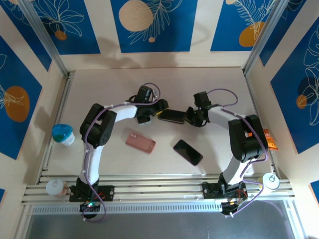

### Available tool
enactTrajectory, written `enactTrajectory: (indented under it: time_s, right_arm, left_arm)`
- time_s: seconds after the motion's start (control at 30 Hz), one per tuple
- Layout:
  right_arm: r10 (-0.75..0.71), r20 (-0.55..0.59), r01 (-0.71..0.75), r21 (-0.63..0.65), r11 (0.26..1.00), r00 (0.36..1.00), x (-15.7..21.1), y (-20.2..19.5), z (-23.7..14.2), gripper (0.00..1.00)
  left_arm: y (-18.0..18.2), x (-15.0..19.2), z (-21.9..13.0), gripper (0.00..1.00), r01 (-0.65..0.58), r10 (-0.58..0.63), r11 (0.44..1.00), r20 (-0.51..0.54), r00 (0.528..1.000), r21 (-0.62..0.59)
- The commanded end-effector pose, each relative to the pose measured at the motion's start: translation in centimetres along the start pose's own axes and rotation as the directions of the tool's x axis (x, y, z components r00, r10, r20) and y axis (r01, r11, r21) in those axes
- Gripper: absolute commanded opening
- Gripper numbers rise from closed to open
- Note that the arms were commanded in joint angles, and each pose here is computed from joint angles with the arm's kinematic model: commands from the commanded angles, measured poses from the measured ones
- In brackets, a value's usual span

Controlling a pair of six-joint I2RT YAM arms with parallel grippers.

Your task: Put the phone into the phone case

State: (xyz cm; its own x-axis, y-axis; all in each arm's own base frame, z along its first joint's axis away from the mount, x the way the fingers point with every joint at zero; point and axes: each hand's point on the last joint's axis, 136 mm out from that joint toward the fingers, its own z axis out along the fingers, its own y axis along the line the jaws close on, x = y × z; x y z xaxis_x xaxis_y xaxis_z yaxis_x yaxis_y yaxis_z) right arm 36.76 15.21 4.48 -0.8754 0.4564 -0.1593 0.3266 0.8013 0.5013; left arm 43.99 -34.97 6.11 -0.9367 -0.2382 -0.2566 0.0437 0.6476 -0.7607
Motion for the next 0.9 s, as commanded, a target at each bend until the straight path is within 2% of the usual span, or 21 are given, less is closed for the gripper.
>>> enactTrajectory:
  time_s: [0.0, 0.5, 0.87]
  right_arm:
    - [-0.012, -0.018, 0.012, -0.023, 1.000, 1.000, -0.2, 0.8, 0.5, 0.00]
    - [-0.009, -0.075, 0.011, 0.032, 0.999, 0.997, 1.1, -0.3, 2.3, 0.00]
    - [-0.041, -0.020, 0.040, -0.020, 0.999, 0.999, -0.2, 2.0, -0.5, 0.00]
  left_arm:
    - [-0.3, -0.2, -0.7, 0.56, 0.011, -0.011, 1.000, 0.016, 1.000, 0.012]
    - [0.3, -1.5, -2.2, 0.56, 0.023, -0.023, 1.000, 0.045, 0.999, -0.013]
    - [1.3, -1.1, -1.9, 0.57, 0.019, -0.018, 0.999, 0.034, 0.999, -0.041]
